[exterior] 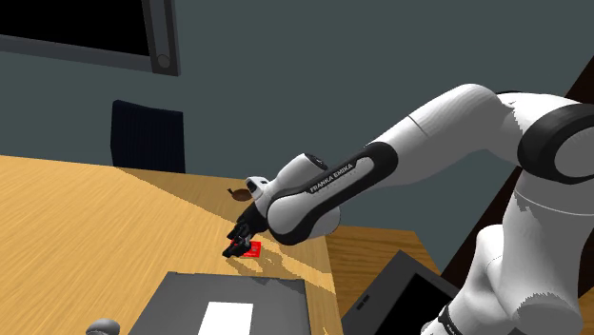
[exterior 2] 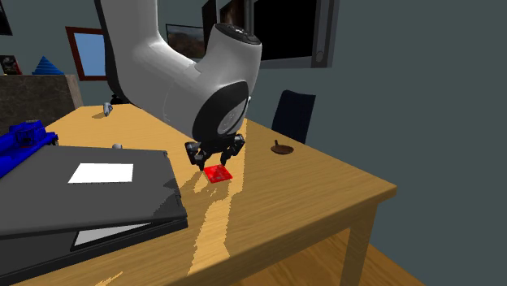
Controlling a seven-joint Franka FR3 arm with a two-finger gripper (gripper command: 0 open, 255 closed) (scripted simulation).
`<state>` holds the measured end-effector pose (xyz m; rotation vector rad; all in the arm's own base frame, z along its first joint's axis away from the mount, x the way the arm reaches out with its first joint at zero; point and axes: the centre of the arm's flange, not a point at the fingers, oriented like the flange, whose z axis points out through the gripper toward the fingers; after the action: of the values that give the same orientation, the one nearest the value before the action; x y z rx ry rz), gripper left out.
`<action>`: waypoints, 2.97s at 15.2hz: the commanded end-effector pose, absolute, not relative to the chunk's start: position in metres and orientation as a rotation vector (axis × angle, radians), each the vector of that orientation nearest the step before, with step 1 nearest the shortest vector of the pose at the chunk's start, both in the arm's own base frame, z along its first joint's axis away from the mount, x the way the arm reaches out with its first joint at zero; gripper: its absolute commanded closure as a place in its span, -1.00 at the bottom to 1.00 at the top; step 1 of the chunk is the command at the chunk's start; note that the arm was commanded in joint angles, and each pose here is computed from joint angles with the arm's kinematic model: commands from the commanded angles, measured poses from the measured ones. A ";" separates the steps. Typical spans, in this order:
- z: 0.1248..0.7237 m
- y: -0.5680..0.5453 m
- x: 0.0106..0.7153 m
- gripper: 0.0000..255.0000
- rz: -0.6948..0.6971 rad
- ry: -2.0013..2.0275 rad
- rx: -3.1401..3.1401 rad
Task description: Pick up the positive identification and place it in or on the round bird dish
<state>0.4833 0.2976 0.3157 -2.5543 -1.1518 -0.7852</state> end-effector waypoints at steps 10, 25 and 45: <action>0.352 0.294 0.484 1.00 -0.771 -1.150 -2.561; 0.413 0.275 0.518 1.00 -0.771 -1.150 -2.561; 0.390 0.180 0.683 1.00 -0.771 -1.150 -2.561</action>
<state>0.6822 0.1799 0.3954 -2.5607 -1.1497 -0.7710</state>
